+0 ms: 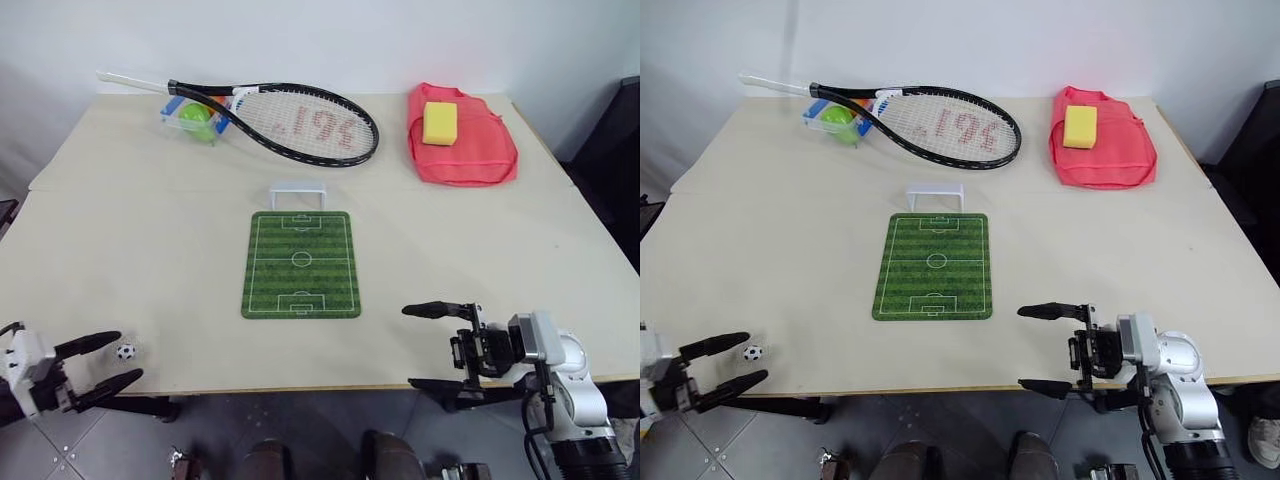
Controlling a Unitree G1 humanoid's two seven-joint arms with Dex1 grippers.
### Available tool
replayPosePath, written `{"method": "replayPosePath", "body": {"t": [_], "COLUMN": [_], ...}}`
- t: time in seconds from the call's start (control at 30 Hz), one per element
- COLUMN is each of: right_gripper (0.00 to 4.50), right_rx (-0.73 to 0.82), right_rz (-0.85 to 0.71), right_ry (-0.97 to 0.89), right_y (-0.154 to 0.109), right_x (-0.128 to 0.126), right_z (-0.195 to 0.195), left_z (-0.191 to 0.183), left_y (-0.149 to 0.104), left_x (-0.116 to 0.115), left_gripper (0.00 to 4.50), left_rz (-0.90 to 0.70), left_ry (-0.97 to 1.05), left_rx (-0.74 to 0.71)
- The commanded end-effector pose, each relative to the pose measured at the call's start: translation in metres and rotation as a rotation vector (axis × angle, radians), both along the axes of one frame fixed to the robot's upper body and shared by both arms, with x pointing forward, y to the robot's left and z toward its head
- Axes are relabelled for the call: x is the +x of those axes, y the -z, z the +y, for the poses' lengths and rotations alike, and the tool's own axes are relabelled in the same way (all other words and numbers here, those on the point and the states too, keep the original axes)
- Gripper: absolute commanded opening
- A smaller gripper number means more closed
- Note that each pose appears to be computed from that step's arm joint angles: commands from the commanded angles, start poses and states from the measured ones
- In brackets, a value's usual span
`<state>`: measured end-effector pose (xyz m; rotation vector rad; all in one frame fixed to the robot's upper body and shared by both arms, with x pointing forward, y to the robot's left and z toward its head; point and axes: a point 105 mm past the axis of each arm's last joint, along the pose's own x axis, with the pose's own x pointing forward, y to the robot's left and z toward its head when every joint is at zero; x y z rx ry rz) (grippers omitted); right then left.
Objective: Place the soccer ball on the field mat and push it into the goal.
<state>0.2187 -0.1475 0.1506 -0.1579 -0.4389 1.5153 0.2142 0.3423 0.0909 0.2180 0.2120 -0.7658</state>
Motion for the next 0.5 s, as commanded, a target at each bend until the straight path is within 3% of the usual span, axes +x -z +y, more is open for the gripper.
{"method": "replayPosePath", "body": {"t": [0.03, 0.13, 0.43, 0.5], "right_gripper": [4.5, 4.5, 4.5, 4.5], "right_rx": [-0.034, -0.034, -0.031, -0.032], "right_rz": [-0.044, -0.047, -0.06, -0.067], "right_ry": [-0.037, -0.026, 0.011, 0.025], "right_y": [-0.002, -0.001, 0.0, 0.0], "right_x": [-0.009, -0.011, -0.011, -0.009], "right_z": [-0.005, -0.007, -0.009, -0.01], "left_z": [-0.001, -0.001, -0.004, -0.012], "left_y": [-0.002, 0.002, -0.001, -0.011], "left_x": [0.001, -0.003, -0.001, 0.007], "left_gripper": [4.48, 3.88, 1.08, 0.86], "left_rz": [-0.003, 0.025, 0.004, -0.038], "left_ry": [-0.013, -0.014, 0.001, 0.022], "left_rx": [0.014, 0.016, 0.02, 0.002]}}
